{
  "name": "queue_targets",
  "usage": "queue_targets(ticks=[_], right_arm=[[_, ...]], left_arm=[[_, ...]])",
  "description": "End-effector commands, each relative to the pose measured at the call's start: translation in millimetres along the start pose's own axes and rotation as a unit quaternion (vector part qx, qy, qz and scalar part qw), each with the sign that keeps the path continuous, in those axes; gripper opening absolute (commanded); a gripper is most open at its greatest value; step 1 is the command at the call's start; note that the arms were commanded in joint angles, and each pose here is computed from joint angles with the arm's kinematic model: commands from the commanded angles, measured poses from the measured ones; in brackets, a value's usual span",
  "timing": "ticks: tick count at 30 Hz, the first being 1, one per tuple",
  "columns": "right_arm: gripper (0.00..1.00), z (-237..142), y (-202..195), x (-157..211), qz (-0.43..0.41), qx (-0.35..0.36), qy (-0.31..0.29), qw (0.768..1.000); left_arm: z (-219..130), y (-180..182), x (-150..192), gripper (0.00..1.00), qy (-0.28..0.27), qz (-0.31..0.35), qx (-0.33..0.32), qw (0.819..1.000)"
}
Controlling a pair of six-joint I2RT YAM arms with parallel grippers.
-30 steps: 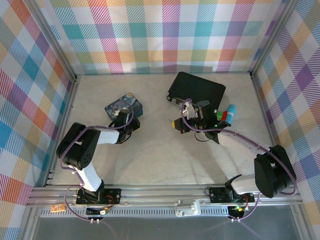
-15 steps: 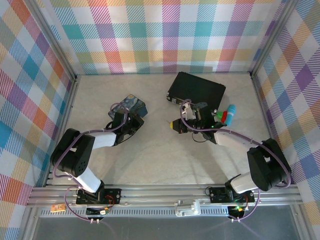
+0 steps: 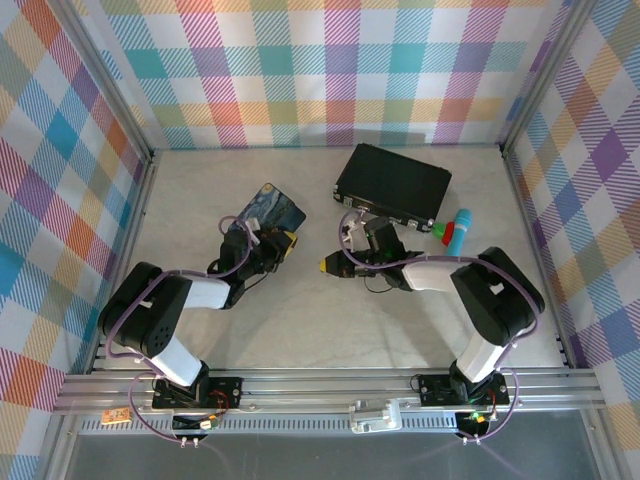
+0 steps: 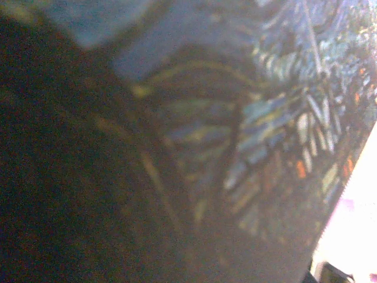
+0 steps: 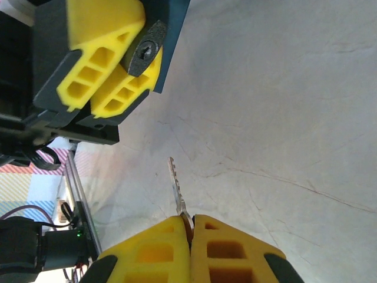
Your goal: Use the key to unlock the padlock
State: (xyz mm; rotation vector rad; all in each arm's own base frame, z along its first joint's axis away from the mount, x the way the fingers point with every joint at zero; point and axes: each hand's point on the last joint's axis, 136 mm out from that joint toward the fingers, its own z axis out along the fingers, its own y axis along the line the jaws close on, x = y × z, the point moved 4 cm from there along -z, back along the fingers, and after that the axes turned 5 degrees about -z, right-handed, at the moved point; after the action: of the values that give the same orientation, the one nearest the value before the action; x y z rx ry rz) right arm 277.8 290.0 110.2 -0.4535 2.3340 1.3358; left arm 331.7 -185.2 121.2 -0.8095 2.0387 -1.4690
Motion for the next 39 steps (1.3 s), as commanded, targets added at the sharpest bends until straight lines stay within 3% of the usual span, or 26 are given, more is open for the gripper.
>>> queue_targets(ticks=[1,16,39], right_arm=[[0.0,6.3,20.2,-24.6,-0.018,-0.056,-0.028,0.998],[0.0,25.0,20.3,-41.0,-0.005,-0.076,-0.015,0.997],[0.0,25.5,20.8,-50.2,-0.014,-0.068,-0.035,0.997]], left_arm=[[-4.1,-12.4,12.2,0.0,0.033,-0.007,0.046,0.998],[4.1,-0.5,14.2,0.0,0.037,-0.028,0.086,0.995],[5.3,2.2,17.3,0.0,0.036,-0.033,0.085,0.995]])
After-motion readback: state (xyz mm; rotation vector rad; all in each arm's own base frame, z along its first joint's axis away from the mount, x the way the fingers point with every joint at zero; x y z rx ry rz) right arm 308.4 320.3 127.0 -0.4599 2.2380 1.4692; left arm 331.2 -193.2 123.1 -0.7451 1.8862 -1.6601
